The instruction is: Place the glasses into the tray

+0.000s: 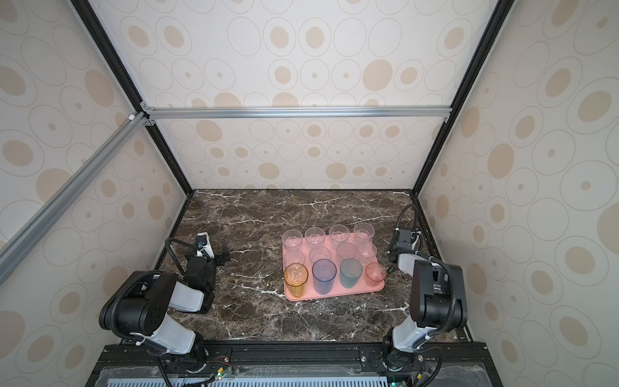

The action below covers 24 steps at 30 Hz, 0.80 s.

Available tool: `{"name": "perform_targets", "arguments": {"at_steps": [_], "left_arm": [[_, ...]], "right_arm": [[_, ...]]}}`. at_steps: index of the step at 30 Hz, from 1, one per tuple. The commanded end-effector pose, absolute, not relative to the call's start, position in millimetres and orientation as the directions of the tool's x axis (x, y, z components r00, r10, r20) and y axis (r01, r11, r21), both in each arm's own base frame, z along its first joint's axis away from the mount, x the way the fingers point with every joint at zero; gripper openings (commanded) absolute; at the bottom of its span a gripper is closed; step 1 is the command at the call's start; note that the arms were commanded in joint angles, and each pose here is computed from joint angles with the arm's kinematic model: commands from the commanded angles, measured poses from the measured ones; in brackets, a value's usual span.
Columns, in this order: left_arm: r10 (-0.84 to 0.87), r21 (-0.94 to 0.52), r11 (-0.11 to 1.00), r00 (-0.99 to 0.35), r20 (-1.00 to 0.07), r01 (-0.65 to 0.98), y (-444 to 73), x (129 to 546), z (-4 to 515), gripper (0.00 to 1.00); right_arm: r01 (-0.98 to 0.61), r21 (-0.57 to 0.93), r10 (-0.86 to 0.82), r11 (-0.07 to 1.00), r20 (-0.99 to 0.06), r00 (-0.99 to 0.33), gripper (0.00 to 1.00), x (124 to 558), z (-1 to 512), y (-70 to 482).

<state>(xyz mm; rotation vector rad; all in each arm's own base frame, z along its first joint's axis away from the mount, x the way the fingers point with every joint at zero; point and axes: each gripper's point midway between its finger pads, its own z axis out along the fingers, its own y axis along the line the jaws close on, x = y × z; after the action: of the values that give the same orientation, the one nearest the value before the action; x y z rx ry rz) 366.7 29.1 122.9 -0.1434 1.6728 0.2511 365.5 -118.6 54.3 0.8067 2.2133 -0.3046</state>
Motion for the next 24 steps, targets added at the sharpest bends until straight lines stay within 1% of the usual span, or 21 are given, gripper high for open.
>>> {"name": "perform_targets", "arguments": {"at_steps": [1,6,10,13,14,17,24], "left_arm": [[0.046,0.067,0.967,-0.09,-0.995,-0.245,31.2,371.8,131.3,0.99],[0.046,0.066,0.967,-0.09,-0.995,-0.244,31.1,372.0,131.4,0.99],[0.045,0.066,0.967,-0.09,-0.995,-0.244,31.1,371.8,131.2,0.99],[0.044,0.065,0.967,-0.09,-0.995,-0.246,31.5,371.7,131.1,0.99],[0.044,0.065,0.967,-0.091,-0.995,-0.244,31.0,371.7,131.0,0.99],[0.046,0.067,0.967,-0.091,-0.995,-0.244,31.0,371.7,131.2,0.99],[0.046,0.067,0.967,-0.091,-0.995,-0.245,31.2,371.7,131.1,0.99]], "right_arm": [[0.609,0.079,0.434,0.789,-0.774,-0.461,0.7,372.4,69.9,-115.6],[0.574,0.047,0.368,0.817,-0.81,-0.457,0.69,375.3,78.9,-105.2],[0.524,-0.009,0.254,0.852,-0.868,-0.427,0.68,375.0,92.0,-87.3],[0.46,-0.078,0.106,0.885,-0.927,-0.36,0.71,375.4,104.1,-62.2],[0.464,-0.076,0.1,0.882,-0.934,-0.343,0.73,376.4,105.8,-62.2],[0.45,-0.084,0.107,0.889,-0.918,-0.383,0.77,378.5,102.8,-59.5],[0.44,-0.092,0.093,0.893,-0.92,-0.381,0.84,380.5,103.4,-57.9]]}}
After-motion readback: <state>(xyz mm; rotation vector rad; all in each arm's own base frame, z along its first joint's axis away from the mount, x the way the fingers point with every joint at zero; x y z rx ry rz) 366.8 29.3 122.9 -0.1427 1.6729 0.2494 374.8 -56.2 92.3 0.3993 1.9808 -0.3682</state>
